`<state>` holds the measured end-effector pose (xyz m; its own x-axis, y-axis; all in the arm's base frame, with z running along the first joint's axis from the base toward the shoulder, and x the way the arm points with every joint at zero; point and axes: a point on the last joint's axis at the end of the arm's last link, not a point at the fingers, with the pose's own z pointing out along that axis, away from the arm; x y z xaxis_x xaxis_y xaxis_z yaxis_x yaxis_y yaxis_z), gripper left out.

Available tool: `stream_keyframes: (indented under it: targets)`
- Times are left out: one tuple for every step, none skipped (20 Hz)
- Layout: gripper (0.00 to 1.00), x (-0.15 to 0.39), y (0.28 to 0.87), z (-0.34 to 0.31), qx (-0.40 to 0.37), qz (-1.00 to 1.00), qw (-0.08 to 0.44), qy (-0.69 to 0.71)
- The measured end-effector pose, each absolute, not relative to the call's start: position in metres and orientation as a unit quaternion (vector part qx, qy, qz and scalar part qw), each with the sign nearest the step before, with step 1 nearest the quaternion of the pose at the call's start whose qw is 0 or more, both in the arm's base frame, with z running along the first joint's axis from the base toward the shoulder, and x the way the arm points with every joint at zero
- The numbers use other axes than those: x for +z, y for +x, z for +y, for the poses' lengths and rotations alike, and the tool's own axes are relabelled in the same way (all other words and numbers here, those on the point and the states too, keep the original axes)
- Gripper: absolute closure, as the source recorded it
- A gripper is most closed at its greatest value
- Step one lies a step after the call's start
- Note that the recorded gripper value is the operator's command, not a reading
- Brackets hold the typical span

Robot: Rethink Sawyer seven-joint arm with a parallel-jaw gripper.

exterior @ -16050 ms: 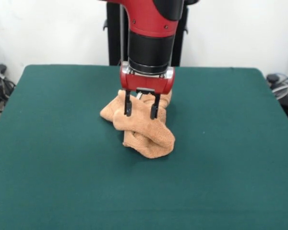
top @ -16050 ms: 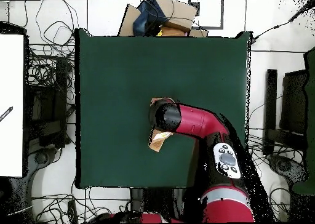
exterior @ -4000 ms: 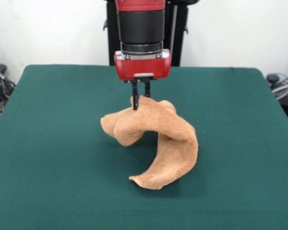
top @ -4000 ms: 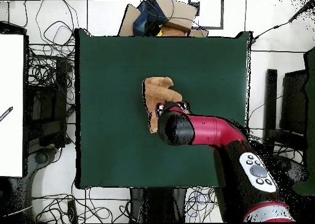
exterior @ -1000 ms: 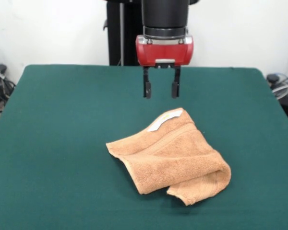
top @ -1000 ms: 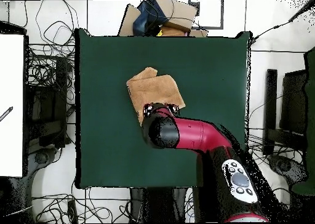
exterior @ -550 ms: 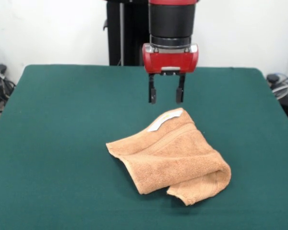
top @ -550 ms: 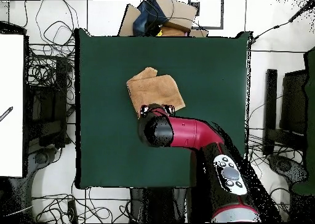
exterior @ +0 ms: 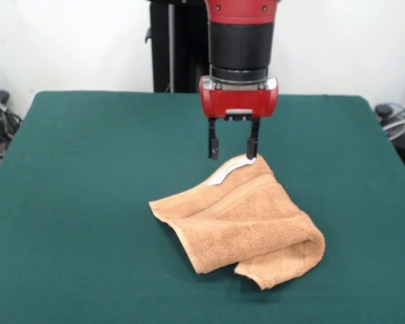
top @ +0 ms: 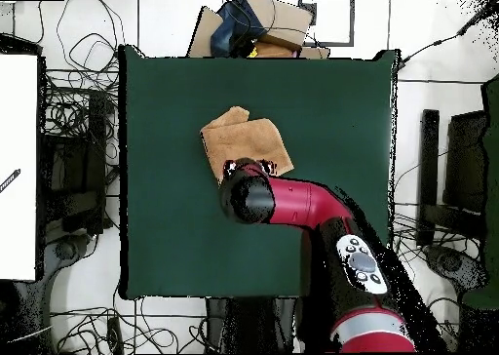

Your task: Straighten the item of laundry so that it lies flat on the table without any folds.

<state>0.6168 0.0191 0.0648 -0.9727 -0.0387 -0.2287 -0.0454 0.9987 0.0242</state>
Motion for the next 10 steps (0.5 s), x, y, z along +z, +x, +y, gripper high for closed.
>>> stream_keyframes:
  targets:
    - [0.0, 0.064, 0.618, 0.019, 0.015, 0.993, 0.115, -0.02]
    - [0.0, 0.062, 0.62, 0.018, 0.016, 0.993, 0.115, -0.018]
    - [0.0, 0.06, 0.622, 0.018, 0.016, 0.993, 0.115, -0.016]
    - [0.0, 0.057, 0.625, 0.017, 0.017, 0.993, 0.115, -0.014]
    - [0.0, 0.056, 0.625, 0.017, 0.018, 0.993, 0.115, -0.014]
    - [0.0, 0.055, 0.626, 0.017, 0.018, 0.993, 0.115, -0.013]
    - [0.0, 0.053, 0.627, 0.017, 0.018, 0.993, 0.115, -0.013]
    - [0.0, 0.05, 0.629, 0.016, 0.019, 0.993, 0.115, -0.013]
    - [0.0, 0.049, 0.63, 0.016, 0.019, 0.993, 0.115, -0.012]
    - [0.0, 0.047, 0.631, 0.016, 0.019, 0.993, 0.115, -0.012]
